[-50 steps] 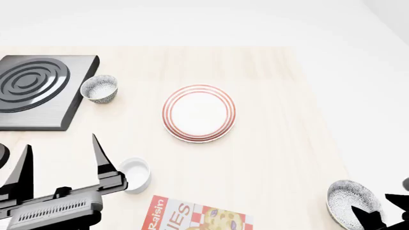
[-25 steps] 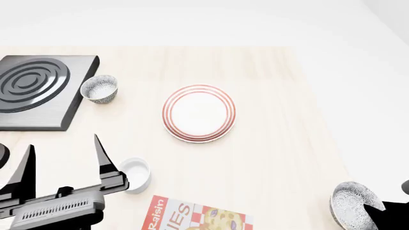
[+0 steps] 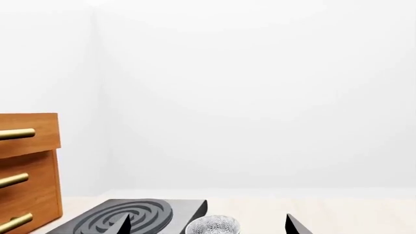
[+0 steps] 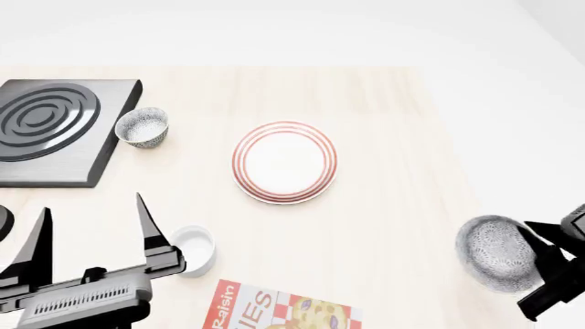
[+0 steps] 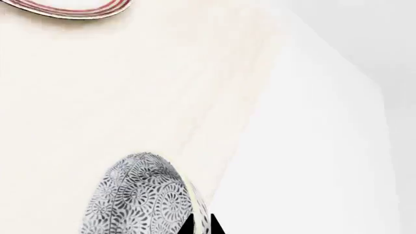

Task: Pick the akita bowl next to the cookies box and place it on the plate.

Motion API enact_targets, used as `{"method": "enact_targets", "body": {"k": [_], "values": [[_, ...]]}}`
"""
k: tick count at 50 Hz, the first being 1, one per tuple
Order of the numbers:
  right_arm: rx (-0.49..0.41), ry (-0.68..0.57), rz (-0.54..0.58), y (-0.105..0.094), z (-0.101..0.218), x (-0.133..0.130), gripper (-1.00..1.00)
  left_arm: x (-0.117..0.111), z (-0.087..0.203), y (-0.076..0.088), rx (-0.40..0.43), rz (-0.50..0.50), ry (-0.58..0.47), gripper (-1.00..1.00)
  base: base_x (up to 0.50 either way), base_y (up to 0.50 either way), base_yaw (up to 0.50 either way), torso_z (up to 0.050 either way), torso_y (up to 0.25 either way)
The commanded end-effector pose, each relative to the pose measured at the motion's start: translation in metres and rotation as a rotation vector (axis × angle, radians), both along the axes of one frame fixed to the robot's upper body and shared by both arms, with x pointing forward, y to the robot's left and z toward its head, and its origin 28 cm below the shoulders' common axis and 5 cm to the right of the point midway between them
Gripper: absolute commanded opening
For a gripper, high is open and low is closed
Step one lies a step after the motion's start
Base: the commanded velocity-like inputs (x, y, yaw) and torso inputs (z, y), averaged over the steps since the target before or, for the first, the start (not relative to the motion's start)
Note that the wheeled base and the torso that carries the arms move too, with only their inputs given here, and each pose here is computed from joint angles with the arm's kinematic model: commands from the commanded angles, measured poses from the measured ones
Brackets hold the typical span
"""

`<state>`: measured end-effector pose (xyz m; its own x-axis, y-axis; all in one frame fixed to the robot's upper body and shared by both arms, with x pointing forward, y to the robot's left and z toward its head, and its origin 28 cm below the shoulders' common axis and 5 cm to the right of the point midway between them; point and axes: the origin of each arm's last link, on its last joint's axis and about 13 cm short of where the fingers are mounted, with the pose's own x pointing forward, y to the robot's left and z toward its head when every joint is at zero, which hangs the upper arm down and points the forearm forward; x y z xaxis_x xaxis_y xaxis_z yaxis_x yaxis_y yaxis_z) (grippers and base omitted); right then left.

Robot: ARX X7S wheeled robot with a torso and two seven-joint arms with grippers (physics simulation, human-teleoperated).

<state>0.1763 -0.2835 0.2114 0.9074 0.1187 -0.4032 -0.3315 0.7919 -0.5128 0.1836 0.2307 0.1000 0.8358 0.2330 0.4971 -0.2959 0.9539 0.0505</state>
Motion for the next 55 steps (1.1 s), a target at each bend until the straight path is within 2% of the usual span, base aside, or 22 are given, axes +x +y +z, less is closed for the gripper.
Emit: {"method": "enact_targets", "body": {"k": [1, 4, 7, 8, 10, 11, 15, 19, 20, 21, 25, 29, 32, 33, 34, 35, 36, 42, 45, 47, 50, 55], "values": [[-0.209, -0.348, 0.184, 0.051, 0.05, 0.02, -1.0, 0.001, 0.001, 0.002, 0.015, 0.023, -0.006, 1.0, 0.0, 0.0, 0.0, 0.0, 0.0], [-0.265, -0.536, 0.156, 0.063, 0.073, 0.041, -1.0, 0.0, 0.003, 0.001, 0.016, 0.021, -0.005, 1.0, 0.0, 0.0, 0.0, 0.0, 0.0], [-0.19, -0.648, 0.114, 0.075, 0.084, 0.063, -1.0, -0.001, 0.004, 0.0, 0.017, 0.02, -0.003, 1.0, 0.0, 0.0, 0.0, 0.0, 0.0], [-0.194, -0.676, 0.164, 0.079, 0.085, 0.068, -1.0, -0.001, 0.005, 0.0, 0.015, 0.019, -0.002, 1.0, 0.0, 0.0, 0.0, 0.0, 0.0], [-0.179, -0.759, 0.118, 0.084, 0.087, 0.08, -1.0, -0.001, 0.006, 0.0, 0.017, 0.02, -0.006, 1.0, 0.0, 0.0, 0.0, 0.0, 0.0], [-0.1, -0.786, 0.106, 0.091, 0.092, 0.091, -1.0, -0.001, 0.006, 0.0, 0.012, 0.02, -0.003, 1.0, 0.0, 0.0, 0.0, 0.0, 0.0], [0.066, -0.898, 0.108, 0.104, 0.107, 0.115, -1.0, -0.001, 0.006, 0.0, 0.013, 0.021, -0.007, 1.0, 0.0, 0.0, 0.0, 0.0, 0.0], [0.159, -0.931, 0.09, 0.118, 0.118, 0.142, -1.0, -0.001, 0.007, 0.0, 0.011, 0.02, -0.007, 1.0, 0.0, 0.0, 0.0, 0.0, 0.0], [0.137, -0.939, 0.129, 0.125, 0.117, 0.149, -1.0, -0.001, 0.007, 0.0, 0.012, 0.021, -0.011, 1.0, 0.0, 0.0, 0.0, 0.0, 0.0], [0.187, -0.893, 0.111, 0.133, 0.117, 0.157, -1.0, -0.001, 0.007, 0.0, 0.01, 0.022, -0.011, 1.0, 0.0, 0.0, 0.0, 0.0, 0.0], [0.213, -0.8, 0.159, 0.151, 0.12, 0.175, -1.0, -0.002, 0.008, 0.001, 0.006, 0.025, -0.016, 1.0, 0.0, 0.0, 0.0, 0.0, 0.0], [0.255, -0.64, 0.201, 0.171, 0.118, 0.19, -1.0, -0.002, 0.009, 0.002, 0.002, 0.027, -0.017, 1.0, 0.0, 0.0, 0.0, 0.0, 0.0], [0.332, -0.512, 0.2, 0.182, 0.119, 0.198, -1.0, -0.002, 0.009, 0.002, 0.001, 0.024, -0.016, 1.0, 0.0, 0.0, 0.0, 0.0, 0.0], [0.372, -0.405, 0.246, 0.187, 0.119, 0.199, -1.0, -0.002, 0.008, 0.001, 0.001, 0.021, -0.015, 1.0, 0.0, 0.0, 0.0, 0.0, 0.0], [0.353, -0.384, 0.199, 0.189, 0.116, 0.205, -1.0, -0.002, 0.008, 0.001, 0.002, 0.019, -0.013, 1.0, 0.0, 0.0, 0.0, 0.0, 0.0], [0.475, -0.29, 0.176, 0.192, 0.118, 0.212, -1.0, -0.002, 0.008, 0.002, 0.0, 0.02, -0.013, 1.0, 0.0, 0.0, 0.0, 0.0, 0.0], [0.529, -0.224, 0.147, 0.194, 0.119, 0.216, -1.0, -0.002, 0.008, 0.002, -0.002, 0.02, -0.011, 1.0, 0.0, 0.0, 0.0, 0.0, 0.0], [0.761, -0.023, 0.111, 0.211, 0.116, 0.224, -1.0, -0.001, 0.007, 0.003, -0.007, 0.021, -0.007, 1.0, 0.0, 0.0, 0.0, 0.0, 0.0], [0.88, 0.079, -0.002, 0.215, 0.113, 0.23, -1.0, -0.002, 0.007, 0.003, -0.006, 0.02, -0.008, 1.0, 0.0, 0.0, 0.0, 0.0, 0.0], [1.016, 0.167, -0.042, 0.216, 0.113, 0.233, -1.0, -0.001, 0.006, 0.003, -0.009, 0.02, -0.006, 1.0, 0.0, 0.0, 0.0, 0.0, 0.0], [1.122, 0.206, -0.043, 0.216, 0.111, 0.236, -1.0, -0.001, 0.005, 0.003, -0.011, 0.018, -0.002, 1.0, 0.0, 0.0, 0.0, 0.0, 0.0], [1.221, 0.254, -0.056, 0.213, 0.097, 0.238, -1.0, 0.0, 0.005, 0.003, -0.011, 0.02, -0.001, 1.0, 0.0, 0.0, 0.0, 0.0, 0.0]]}}
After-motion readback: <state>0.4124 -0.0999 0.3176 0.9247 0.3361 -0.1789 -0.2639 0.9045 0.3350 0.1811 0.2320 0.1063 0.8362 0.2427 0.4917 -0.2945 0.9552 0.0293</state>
